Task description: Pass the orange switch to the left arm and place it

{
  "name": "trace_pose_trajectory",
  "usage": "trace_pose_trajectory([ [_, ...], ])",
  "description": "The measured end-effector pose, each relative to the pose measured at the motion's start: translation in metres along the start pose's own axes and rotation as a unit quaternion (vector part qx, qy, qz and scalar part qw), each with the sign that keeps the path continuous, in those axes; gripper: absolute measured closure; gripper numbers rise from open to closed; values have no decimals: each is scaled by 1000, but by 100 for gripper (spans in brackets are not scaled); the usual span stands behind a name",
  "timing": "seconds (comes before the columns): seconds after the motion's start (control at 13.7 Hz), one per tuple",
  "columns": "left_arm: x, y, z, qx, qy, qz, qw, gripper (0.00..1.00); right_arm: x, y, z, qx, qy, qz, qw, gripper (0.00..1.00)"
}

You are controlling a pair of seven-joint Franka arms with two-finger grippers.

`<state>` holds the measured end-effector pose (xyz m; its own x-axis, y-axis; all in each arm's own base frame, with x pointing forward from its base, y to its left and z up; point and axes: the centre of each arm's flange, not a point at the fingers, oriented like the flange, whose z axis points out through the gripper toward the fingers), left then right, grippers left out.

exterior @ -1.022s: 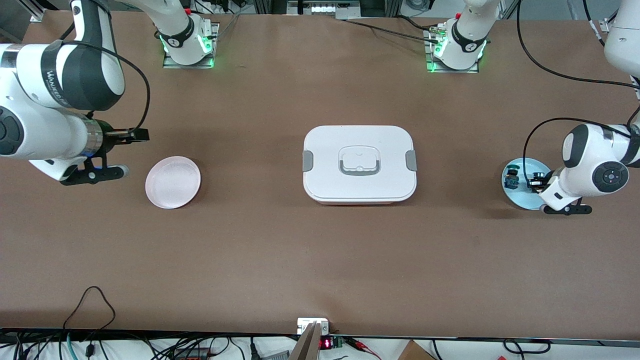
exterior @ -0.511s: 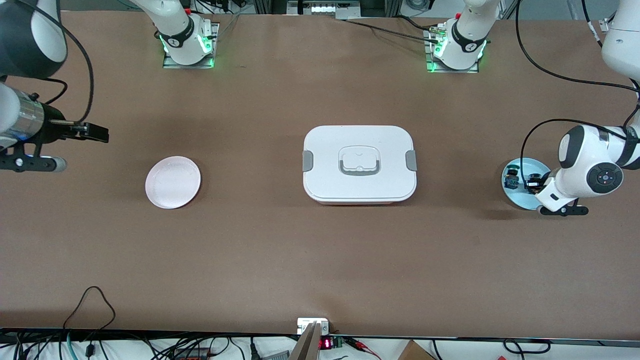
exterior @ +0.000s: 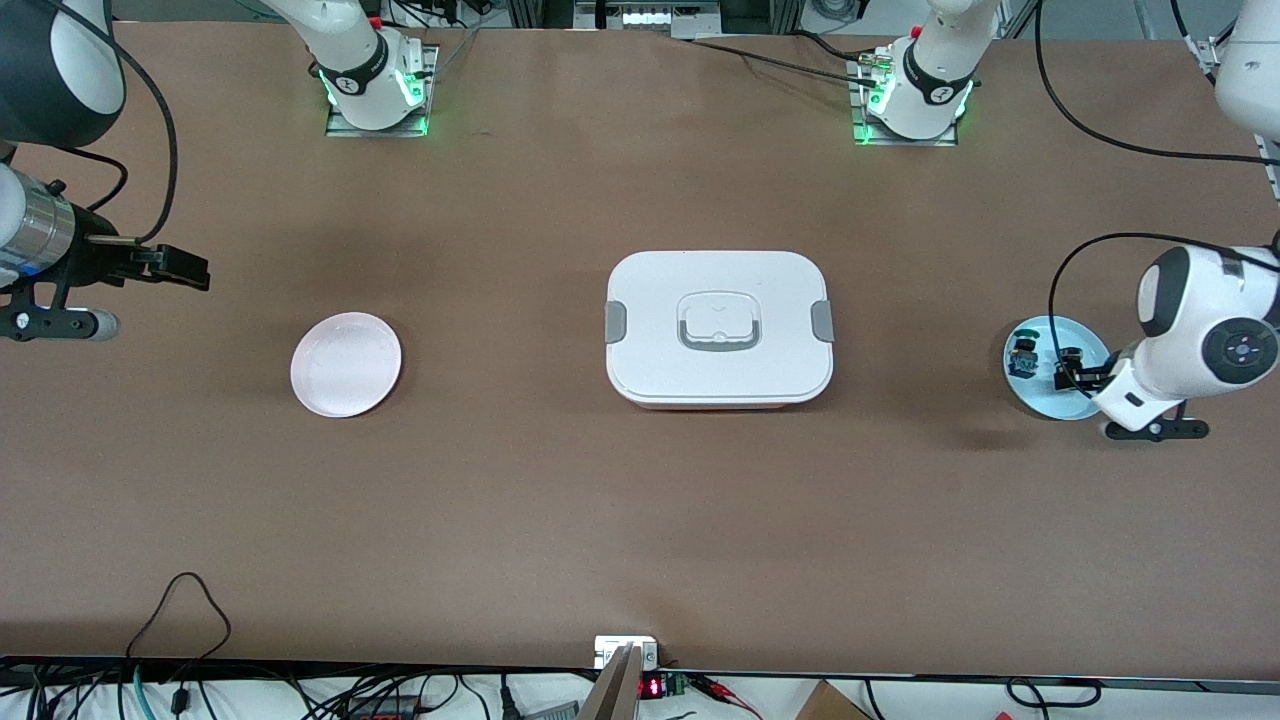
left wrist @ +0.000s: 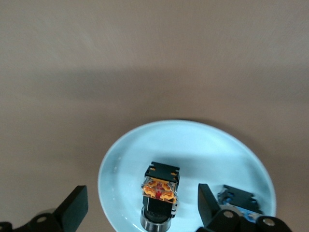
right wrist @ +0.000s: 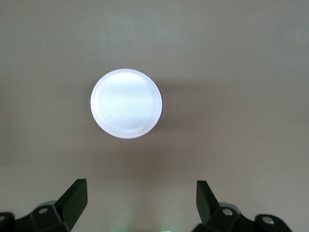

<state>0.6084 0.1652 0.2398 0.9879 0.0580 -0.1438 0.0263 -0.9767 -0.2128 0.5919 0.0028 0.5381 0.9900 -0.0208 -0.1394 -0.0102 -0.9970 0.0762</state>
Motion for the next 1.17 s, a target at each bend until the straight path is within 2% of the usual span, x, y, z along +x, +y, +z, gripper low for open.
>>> trace_pose_trajectory([
  [0.15,3,7,-57,-8,6,-11,1000,0,-10,1,6,3,20,-2,1000,0],
  [0.37,4,21,-151,5,4,-12,1000,0,-23,6,7,9,21,-19,1000,0],
  [0.51,6,32,-197,-1,16,-10,1000,0,-24,10,6,10,23,-25,999,0],
  [0.73,0,49,-228,-41,-2,-9,999,0,-22,10,0,10,32,-27,999,0],
  [1.17,-17,92,-283,-101,2,8,995,0,-21,9,-17,10,50,-25,998,0],
])
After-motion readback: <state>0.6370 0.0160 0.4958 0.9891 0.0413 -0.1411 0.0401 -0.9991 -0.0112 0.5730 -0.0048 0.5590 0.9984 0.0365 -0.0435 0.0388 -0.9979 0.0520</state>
